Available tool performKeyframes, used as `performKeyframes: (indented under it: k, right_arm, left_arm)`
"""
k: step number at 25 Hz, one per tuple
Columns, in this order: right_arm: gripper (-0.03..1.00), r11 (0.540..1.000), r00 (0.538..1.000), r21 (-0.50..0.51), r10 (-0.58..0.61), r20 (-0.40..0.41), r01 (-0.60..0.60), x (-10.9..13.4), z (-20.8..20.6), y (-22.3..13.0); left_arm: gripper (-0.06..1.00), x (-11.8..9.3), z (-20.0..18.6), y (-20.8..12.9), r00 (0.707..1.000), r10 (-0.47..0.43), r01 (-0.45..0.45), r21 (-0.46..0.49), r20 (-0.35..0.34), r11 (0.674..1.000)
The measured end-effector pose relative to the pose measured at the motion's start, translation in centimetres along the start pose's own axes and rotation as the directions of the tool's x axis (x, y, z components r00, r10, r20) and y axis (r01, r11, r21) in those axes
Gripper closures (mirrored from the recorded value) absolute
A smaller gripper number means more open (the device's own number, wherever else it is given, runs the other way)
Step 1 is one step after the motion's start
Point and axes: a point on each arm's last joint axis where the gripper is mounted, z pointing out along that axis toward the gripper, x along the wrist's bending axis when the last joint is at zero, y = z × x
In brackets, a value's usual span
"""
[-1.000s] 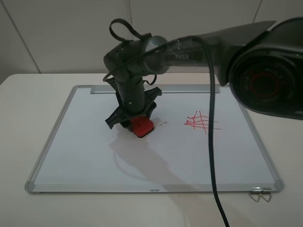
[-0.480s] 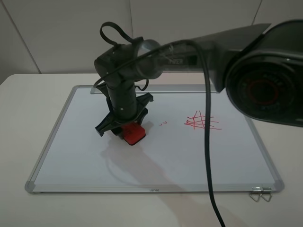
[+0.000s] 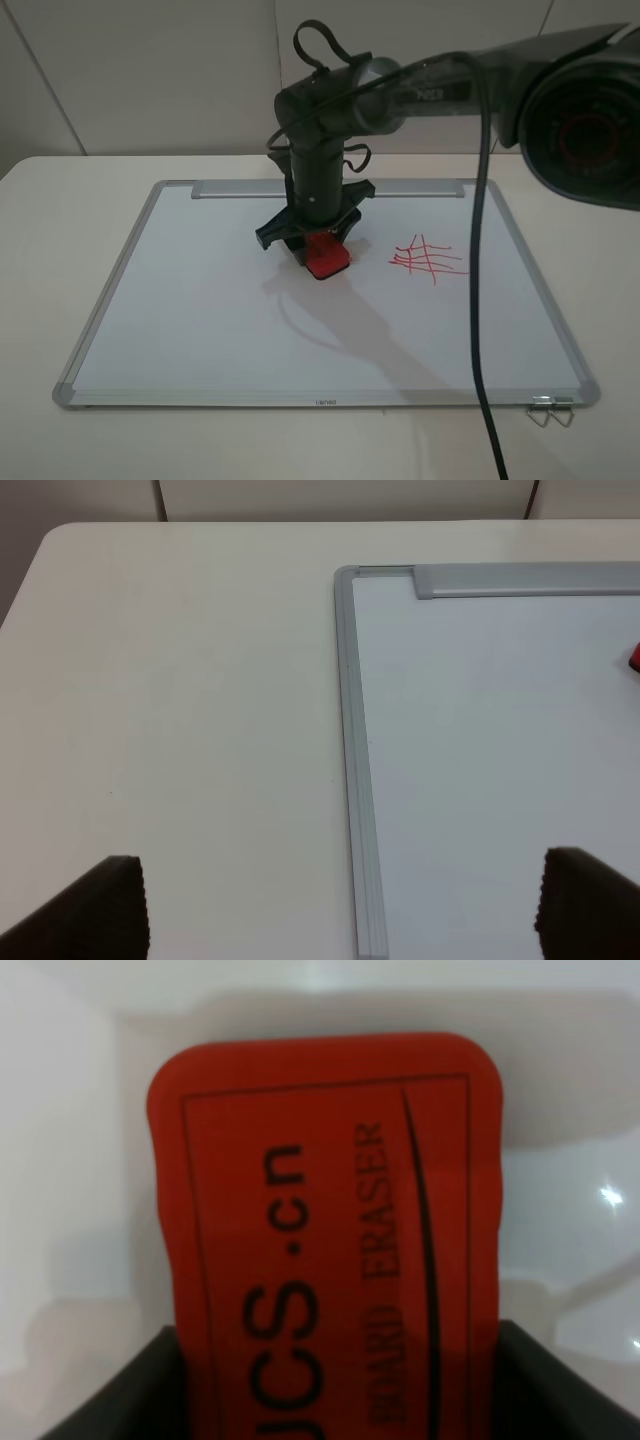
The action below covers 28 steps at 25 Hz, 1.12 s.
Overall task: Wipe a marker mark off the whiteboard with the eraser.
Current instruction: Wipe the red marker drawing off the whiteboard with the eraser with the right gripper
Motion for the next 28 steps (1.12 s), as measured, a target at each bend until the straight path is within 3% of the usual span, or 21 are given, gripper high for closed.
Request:
performKeyframes:
  k: [7,13,20,28]
  right_arm:
    - [0.47,0.997,0.996,0.009,0.079,0.049,-0.079,-5.3,0.7,0.4]
    - [0.47,0.996,0.995,0.011,0.090,0.053,-0.091,-5.9,0.8,0.3]
    - [0.47,1.000,0.995,0.007,0.019,0.095,-0.019,-4.0,0.5,0.2]
    - [0.47,0.992,0.993,0.059,-0.112,0.037,0.110,3.4,-0.5,-1.5]
  left_arm:
    - [0.17,0.0,0.0,0.0,1.000,0.000,0.000,0.000,0.000,1.000]
    - [0.17,0.0,0.0,0.0,1.000,0.000,0.000,0.000,0.000,1.000]
    - [0.17,0.0,0.0,0.0,1.000,0.000,0.000,0.000,0.000,1.000]
    - [0.17,0.0,0.0,0.0,1.000,0.000,0.000,0.000,0.000,1.000]
